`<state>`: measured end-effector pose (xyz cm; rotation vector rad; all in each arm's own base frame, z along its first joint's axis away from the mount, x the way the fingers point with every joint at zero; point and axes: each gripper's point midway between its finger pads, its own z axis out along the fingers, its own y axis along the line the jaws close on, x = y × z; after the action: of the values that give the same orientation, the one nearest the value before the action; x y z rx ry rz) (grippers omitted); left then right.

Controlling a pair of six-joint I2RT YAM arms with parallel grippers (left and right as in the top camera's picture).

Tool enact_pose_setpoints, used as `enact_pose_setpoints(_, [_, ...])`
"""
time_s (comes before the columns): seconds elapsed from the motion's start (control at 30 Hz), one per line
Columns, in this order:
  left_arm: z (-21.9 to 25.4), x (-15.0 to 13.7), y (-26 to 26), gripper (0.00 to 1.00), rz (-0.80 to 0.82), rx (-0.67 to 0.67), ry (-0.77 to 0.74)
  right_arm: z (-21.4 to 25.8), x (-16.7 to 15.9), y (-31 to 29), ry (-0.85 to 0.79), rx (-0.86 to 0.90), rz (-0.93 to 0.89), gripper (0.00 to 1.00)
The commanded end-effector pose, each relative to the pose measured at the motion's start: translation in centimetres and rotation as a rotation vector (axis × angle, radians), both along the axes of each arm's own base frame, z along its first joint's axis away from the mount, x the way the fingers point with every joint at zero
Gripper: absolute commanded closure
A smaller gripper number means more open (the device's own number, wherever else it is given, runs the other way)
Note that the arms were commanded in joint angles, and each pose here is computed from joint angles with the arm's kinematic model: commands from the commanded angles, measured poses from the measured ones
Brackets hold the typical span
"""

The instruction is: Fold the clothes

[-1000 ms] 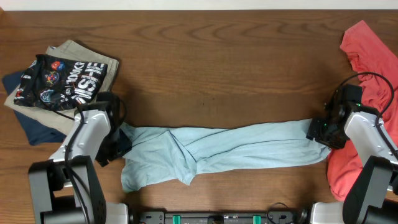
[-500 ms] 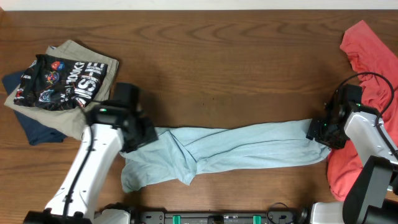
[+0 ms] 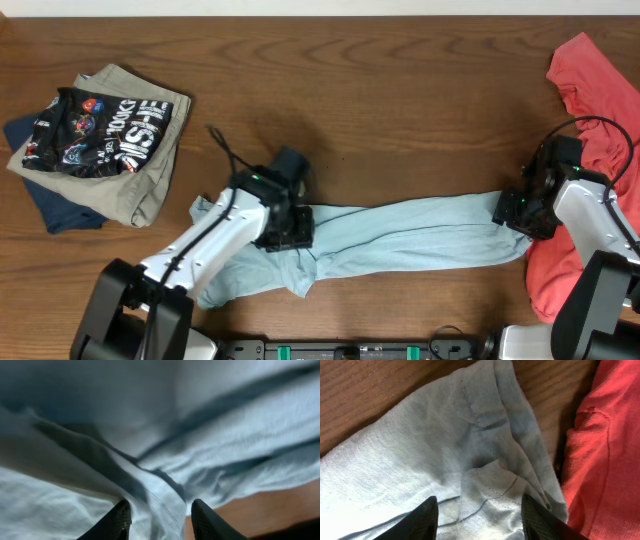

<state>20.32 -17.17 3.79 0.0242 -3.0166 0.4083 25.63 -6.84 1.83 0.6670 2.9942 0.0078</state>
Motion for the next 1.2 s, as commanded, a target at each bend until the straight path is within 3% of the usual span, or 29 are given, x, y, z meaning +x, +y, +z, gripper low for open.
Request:
enact_pose_setpoints(0.0, [0.5,-0.1,0.5,0.59,0.011,0.042,-0.015,0.0,-0.2,-0.2,0.003,-0.002,-0.015,0.48])
enact_pose_setpoints(0.2, [2.4,0.7,0.2,0.59,0.011,0.021,-0.080,0.0,-0.2,-0.2,0.003,-0.002,-0.015,0.48])
enact_pose_setpoints(0.5, [1.2,-0.3,-1.7,0.59,-0.081,0.042,-0.108,0.0,-0.2,-0.2,0.004,-0.002,-0.015,0.48])
enact_pose_setpoints(0.77, [-1.8,-1.4,-1.4,0.59,-0.097,0.117,-0.046,-0.1,-0.3,-0.2,0.007,-0.001,-0.015,0.48])
enact_pose_setpoints(0.9, [-3.2,-2.0,0.3,0.59,-0.049,0.223,0.003,-0.1,-0.3,-0.2,0.007,-0.001,-0.015,0.48])
enact_pose_setpoints(1.17, [-3.9,-2.3,0.5,0.61,-0.040,0.247,0.032,-0.1,-0.3,-0.2,0.007,-0.001,-0.015,0.48])
